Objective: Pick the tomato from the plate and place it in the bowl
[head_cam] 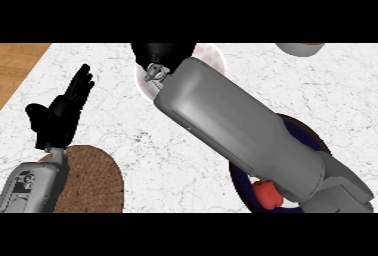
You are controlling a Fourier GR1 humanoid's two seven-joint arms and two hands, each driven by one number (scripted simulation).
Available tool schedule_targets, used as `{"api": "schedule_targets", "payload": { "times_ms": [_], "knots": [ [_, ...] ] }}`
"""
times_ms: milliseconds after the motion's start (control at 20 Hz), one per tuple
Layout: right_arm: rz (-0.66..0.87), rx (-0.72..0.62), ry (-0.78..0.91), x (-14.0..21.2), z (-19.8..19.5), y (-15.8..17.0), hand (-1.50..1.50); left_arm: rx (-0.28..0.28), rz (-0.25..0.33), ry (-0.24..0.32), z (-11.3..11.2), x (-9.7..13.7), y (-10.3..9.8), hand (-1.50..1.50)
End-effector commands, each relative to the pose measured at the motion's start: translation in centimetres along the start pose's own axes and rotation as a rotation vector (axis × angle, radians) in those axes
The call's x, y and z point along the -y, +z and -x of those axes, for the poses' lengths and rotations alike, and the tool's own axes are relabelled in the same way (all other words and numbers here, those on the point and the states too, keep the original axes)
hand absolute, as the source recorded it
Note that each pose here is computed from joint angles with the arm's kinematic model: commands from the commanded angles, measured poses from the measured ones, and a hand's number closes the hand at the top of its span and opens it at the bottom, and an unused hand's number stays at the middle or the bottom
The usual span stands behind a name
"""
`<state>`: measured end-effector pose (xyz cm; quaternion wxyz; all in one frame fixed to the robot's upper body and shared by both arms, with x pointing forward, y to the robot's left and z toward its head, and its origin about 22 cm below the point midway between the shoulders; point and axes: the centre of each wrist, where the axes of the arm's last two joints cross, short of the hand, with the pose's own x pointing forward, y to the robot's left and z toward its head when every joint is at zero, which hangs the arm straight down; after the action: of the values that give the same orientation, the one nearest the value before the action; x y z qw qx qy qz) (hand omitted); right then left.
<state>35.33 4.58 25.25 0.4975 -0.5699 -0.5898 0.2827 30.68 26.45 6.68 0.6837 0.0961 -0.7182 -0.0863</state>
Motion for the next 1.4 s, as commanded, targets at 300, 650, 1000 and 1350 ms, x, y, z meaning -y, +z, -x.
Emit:
{"api": "schedule_targets", "payload": {
  "times_ms": [300, 650, 1000, 1350],
  "knots": [
    [-0.013, -0.229, -0.176, -3.9, 1.8, -2.6, 1.50, -0.021, -0.047, 0.009, 0.6, -1.5, 0.3, 0.00],
    [0.002, -0.230, -0.188, -6.5, 3.5, -4.2, 1.50, -0.004, -0.044, 0.010, 1.1, -0.6, 1.0, 0.00],
    [-0.249, -0.435, -0.041, -11.0, 7.6, -5.2, 1.50, -0.019, -0.061, 0.005, 1.1, -2.0, 0.9, 0.00],
    [-0.329, -0.345, -0.250, -13.3, 10.3, -4.9, -1.50, -0.035, -0.083, 0.009, 0.6, -2.4, 0.5, 0.00]
  ]
}}
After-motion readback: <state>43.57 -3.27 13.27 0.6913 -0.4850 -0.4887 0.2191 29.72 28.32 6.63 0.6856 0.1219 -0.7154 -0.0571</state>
